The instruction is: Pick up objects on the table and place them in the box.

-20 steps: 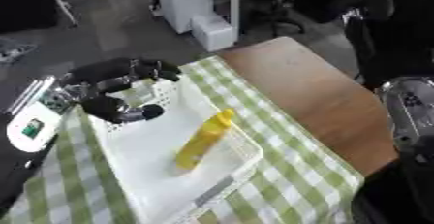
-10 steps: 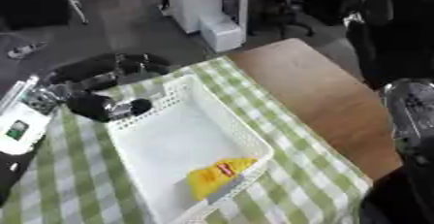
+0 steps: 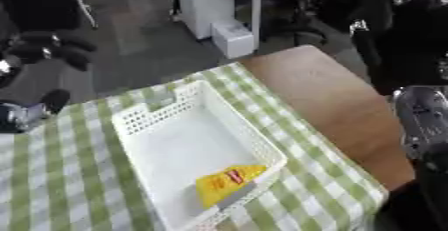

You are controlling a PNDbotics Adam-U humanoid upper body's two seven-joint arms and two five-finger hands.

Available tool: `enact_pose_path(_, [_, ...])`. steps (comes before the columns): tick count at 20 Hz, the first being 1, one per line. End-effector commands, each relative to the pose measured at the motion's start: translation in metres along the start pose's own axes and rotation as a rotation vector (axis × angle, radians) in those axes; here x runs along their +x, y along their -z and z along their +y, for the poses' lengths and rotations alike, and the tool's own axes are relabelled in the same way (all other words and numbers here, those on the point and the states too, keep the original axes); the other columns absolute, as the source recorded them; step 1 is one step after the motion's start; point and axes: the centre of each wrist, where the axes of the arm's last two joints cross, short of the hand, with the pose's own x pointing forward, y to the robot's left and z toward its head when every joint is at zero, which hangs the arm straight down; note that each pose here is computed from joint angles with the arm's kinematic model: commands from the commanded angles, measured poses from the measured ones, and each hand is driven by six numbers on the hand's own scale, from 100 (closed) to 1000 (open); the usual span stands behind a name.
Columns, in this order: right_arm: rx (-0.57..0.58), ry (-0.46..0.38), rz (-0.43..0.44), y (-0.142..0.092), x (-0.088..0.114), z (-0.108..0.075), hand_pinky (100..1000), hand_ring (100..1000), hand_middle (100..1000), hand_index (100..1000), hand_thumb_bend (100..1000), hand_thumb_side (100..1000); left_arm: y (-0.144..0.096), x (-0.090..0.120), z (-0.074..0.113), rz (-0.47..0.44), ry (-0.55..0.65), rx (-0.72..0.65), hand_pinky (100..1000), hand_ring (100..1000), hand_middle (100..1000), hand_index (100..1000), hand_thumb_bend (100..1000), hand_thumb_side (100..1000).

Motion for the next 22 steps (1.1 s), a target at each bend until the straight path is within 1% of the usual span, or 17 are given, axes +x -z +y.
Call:
enact_pose_path(1, [-0.014,-0.058,-0.002,-0.002,0.012,-0.003,154,498,545,729,337,745,-0.003,0.024,0.009,-0.069,0.028,-0.033,487,569,756,778,100,721])
enact_pose_path(3, [-0.049,-0.081,-0.005,-0.008,0.015,-0.005,154,496,544,730,336,741,-0.009,0.035,-0.005,-0.019,-0.052,0.045,433,524,715,753,100,740])
enact_pose_path(5, [-0.087,-0.101,-0.015,-0.015,0.018,-0.006,157,493,540,729,332,733,-0.011,0.045,-0.015,0.018,-0.148,0.163,343,438,588,694,100,765])
enact_pose_path(6, [-0.101,-0.108,-0.021,-0.017,0.019,-0.006,158,492,540,729,332,730,-0.01,0.05,-0.018,0.034,-0.193,0.213,308,407,558,673,100,724])
enact_pose_path(8, [-0.127,-0.123,-0.035,-0.022,0.02,-0.006,159,490,540,728,330,727,-0.004,0.058,-0.02,0.032,-0.282,0.331,287,393,546,656,100,713])
enact_pose_path(9, [-0.138,-0.129,-0.043,-0.024,0.021,-0.006,162,488,538,726,329,724,0.0,0.063,-0.019,0.021,-0.32,0.382,263,376,534,630,100,696])
enact_pose_path(11, [-0.153,-0.142,-0.057,-0.028,0.023,-0.007,165,486,537,724,328,722,0.008,0.073,-0.017,-0.03,-0.38,0.454,248,366,526,621,100,695])
enact_pose_path(13, [-0.163,-0.153,-0.067,-0.029,0.024,-0.007,167,485,537,724,327,720,0.011,0.076,-0.017,-0.066,-0.419,0.485,246,365,524,618,100,692])
enact_pose_path(15, [-0.166,-0.158,-0.071,-0.03,0.024,-0.007,166,485,536,724,328,720,0.013,0.077,-0.018,-0.091,-0.44,0.488,246,365,523,618,100,694])
enact_pose_path(22, [-0.133,-0.154,-0.062,-0.028,0.021,-0.006,163,485,536,724,330,725,0.012,0.078,-0.021,-0.129,-0.47,0.46,250,365,524,619,100,700])
